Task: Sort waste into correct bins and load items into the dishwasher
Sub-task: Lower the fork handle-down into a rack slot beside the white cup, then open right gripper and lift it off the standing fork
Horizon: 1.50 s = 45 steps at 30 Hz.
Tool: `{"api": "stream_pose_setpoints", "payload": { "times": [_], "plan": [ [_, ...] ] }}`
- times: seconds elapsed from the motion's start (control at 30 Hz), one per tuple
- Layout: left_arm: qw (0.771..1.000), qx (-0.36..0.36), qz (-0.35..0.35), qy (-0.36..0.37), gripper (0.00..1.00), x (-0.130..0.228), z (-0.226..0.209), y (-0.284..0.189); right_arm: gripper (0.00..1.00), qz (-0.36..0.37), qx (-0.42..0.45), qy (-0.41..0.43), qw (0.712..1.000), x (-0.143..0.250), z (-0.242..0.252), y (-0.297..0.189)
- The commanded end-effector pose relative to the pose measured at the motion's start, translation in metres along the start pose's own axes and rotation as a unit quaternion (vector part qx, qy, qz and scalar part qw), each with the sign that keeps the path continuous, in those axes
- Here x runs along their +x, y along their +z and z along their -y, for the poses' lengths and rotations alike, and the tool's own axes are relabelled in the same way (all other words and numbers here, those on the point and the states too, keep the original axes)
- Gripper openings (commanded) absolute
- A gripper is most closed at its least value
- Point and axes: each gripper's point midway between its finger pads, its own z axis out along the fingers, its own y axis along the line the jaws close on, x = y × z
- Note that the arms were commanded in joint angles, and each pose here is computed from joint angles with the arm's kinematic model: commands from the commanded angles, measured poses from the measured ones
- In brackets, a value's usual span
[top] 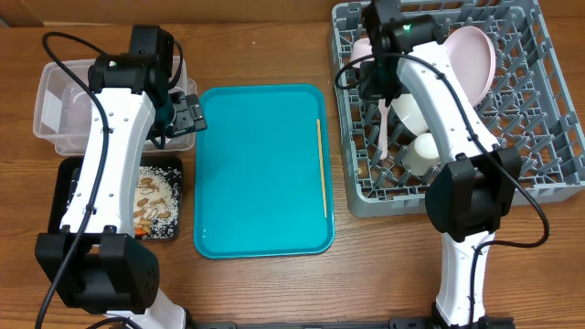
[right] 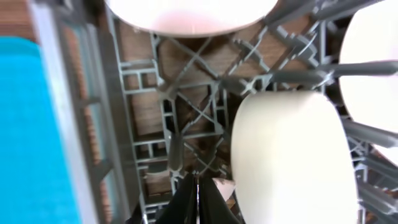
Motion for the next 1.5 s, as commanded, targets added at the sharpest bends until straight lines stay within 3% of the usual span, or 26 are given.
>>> {"api": "stream_pose_setpoints", "payload": {
  "times": [0.0, 0.47, 0.53, 0.6, 0.63, 0.67, 0.97, 1.13, 1.23, 1.3, 1.33, 1.47],
  "plan": [
    [1.0, 0.004, 0.026, -0.009, 1.0, -0.006, -0.003, -0.017, 0.04, 0.03, -0.008, 0.009, 0.999, -0.012, 0.003, -0.022],
    [1.0, 0.004, 0.026, -0.009, 1.0, -0.006, -0.003, -0.017, 0.04, 0.062, -0.017, 0.014, 0.998, -0.028, -0.001, -0.024],
    [1.0, 0.004, 0.026, -0.009, 1.0, -0.006, -0.003, -0.017, 0.29, 0.063, -0.018, 0.015, 0.998, -0.028, -0.001, -0.024],
    [1.0, 0.004, 0.026, -0.009, 1.0, -0.006, -0.003, -0.017, 0.77, 0.063, -0.018, 0.015, 0.998, -0.028, -0.001, -0.024],
    [1.0, 0.004, 0.026, -0.009, 1.0, -0.006, -0.003, -0.017, 0.93, 0.063, -0.018, 0.015, 0.998, -0.028, -0.001, -0.024],
    [1.0, 0.004, 0.027, -0.009, 1.0, -0.006, -0.003, -0.017, 1.0, 0.063, -0.018, 0.015, 0.998, -0.028, -0.001, -0.024],
    [1.0, 0.004, 0.026, -0.009, 1.0, -0.006, -0.003, -0.017, 1.0, 0.063, -0.018, 0.011, 0.998, -0.028, -0.001, -0.025],
    [1.0, 0.004, 0.026, -0.009, 1.0, -0.006, -0.003, -0.017, 1.0, 0.033, -0.07, -0.089, 0.993, -0.011, -0.023, -0.026],
    [1.0, 0.004, 0.026, -0.009, 1.0, -0.006, -0.003, -0.017, 0.97, 0.025, -0.058, -0.089, 0.994, -0.007, -0.018, -0.025],
    [1.0, 0.004, 0.026, -0.009, 1.0, -0.006, -0.003, -0.017, 0.91, 0.014, -0.059, -0.092, 0.994, -0.003, -0.017, -0.025],
    [1.0, 0.004, 0.026, -0.009, 1.0, -0.006, -0.003, -0.017, 0.84, 0.01, -0.056, -0.099, 0.993, 0.0, -0.015, -0.024],
    [1.0, 0.004, 0.026, -0.009, 1.0, -0.006, -0.003, -0.017, 0.32, 0.006, -0.063, -0.1, 0.993, 0.002, -0.017, -0.025]
  ]
}}
